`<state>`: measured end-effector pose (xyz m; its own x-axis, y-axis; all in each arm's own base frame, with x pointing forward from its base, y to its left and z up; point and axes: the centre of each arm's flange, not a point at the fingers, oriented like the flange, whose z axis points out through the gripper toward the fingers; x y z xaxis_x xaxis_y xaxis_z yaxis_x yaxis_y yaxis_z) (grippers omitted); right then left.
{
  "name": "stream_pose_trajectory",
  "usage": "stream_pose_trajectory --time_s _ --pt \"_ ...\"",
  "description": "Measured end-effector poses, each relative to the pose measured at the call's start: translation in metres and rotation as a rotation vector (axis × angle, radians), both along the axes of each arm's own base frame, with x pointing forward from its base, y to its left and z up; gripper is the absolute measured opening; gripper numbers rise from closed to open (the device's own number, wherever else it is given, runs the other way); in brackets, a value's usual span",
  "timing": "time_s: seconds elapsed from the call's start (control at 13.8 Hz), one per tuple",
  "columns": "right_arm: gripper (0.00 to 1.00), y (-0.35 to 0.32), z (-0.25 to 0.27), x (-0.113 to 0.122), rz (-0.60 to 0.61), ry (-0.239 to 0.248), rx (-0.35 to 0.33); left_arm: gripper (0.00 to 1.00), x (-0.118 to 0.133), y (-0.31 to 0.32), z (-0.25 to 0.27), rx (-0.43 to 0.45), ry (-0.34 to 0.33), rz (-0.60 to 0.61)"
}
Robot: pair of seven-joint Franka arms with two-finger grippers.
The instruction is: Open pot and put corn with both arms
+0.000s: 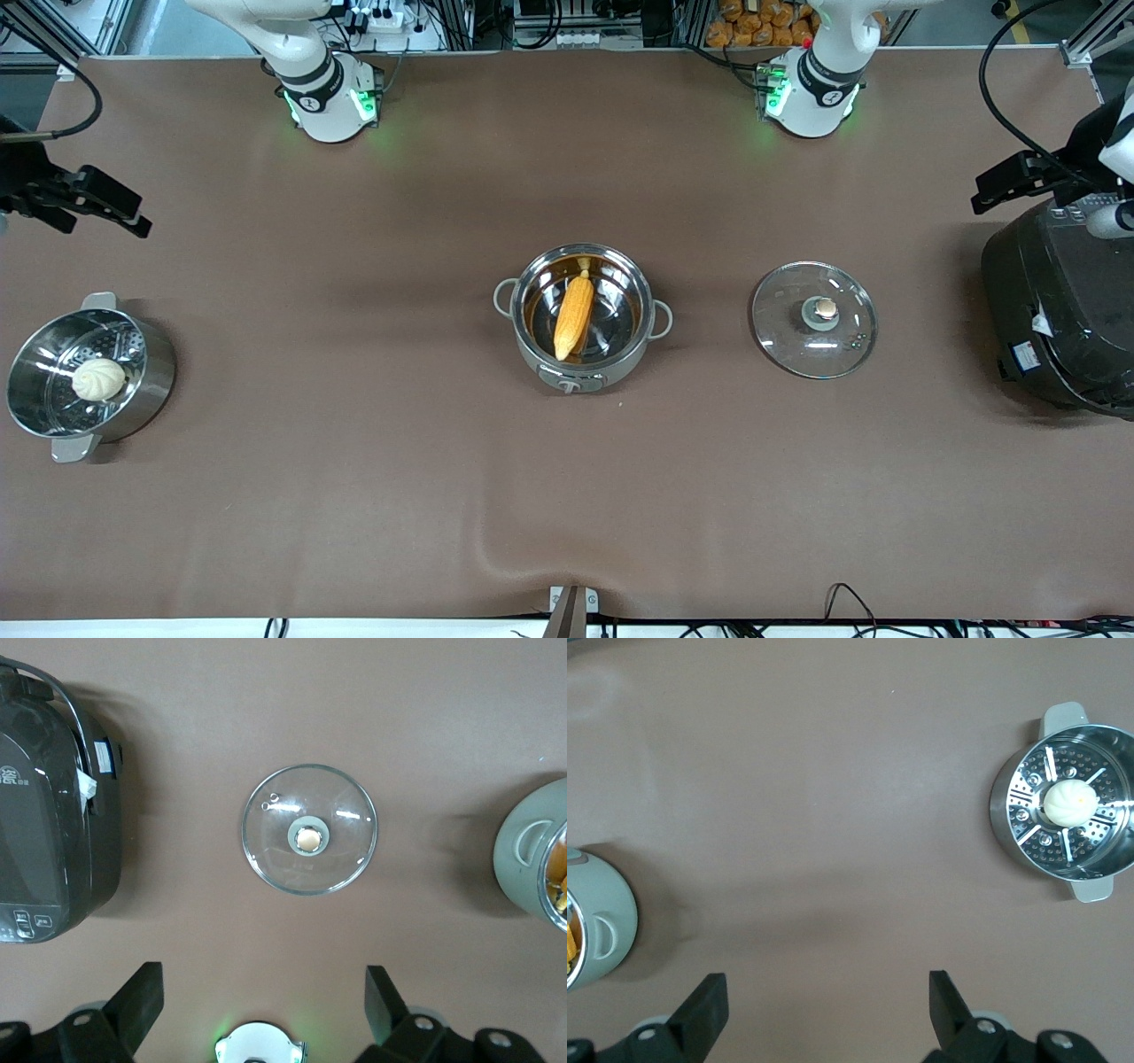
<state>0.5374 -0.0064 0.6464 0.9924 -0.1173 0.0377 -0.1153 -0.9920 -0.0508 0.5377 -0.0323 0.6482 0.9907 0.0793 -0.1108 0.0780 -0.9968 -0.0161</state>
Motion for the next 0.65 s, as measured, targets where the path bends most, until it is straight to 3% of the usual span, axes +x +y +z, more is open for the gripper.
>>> stream_pose_trajectory --time_s 0.65 --pt "1.00 -0.0038 0.0003 -0.0002 -0.007 0.000 0.001 1.00 -0.0018 -0.0103 0.0037 -0.009 -0.001 -0.100"
